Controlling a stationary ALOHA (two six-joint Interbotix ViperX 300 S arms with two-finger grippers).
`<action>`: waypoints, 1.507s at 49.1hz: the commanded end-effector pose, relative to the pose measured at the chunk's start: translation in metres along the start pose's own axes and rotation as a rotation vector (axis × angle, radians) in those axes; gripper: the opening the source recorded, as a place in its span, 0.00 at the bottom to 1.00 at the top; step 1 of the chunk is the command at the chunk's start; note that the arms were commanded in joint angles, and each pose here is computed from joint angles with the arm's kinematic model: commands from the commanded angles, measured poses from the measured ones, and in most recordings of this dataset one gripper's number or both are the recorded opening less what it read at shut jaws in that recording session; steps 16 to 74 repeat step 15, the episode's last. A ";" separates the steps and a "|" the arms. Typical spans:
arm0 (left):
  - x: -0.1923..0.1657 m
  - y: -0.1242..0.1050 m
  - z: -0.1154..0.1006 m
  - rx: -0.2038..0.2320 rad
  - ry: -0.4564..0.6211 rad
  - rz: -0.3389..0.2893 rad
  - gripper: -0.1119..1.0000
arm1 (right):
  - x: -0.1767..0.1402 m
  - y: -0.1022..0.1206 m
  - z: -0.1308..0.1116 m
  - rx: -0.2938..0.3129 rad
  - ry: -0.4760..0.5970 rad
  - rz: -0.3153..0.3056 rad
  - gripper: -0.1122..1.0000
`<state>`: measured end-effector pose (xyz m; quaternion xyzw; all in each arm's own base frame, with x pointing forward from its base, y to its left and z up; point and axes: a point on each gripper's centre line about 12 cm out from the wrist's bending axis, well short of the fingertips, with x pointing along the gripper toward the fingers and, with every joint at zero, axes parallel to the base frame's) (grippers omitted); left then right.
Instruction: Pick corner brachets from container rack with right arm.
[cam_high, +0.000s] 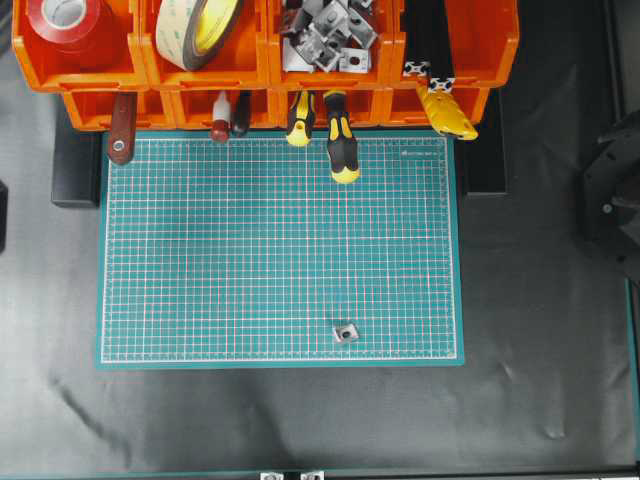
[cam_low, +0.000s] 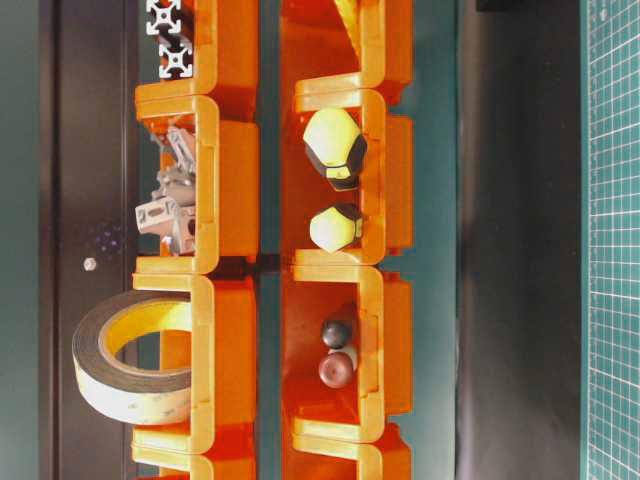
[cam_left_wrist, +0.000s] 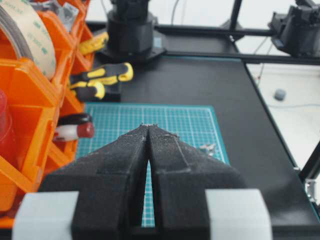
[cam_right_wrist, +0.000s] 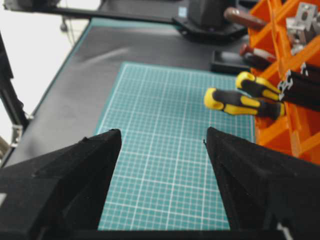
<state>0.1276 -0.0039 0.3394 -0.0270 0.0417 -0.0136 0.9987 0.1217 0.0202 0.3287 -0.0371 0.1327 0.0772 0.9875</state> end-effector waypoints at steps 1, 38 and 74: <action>0.000 0.000 0.007 0.004 -0.015 -0.001 0.10 | 0.001 -0.001 0.001 0.002 0.012 -0.007 0.71; -0.001 0.000 0.007 -0.005 -0.015 0.000 0.11 | 0.002 0.000 -0.001 0.015 0.020 -0.002 0.71; -0.001 0.000 0.007 -0.005 -0.015 0.000 0.11 | 0.002 0.000 -0.001 0.015 0.020 -0.002 0.71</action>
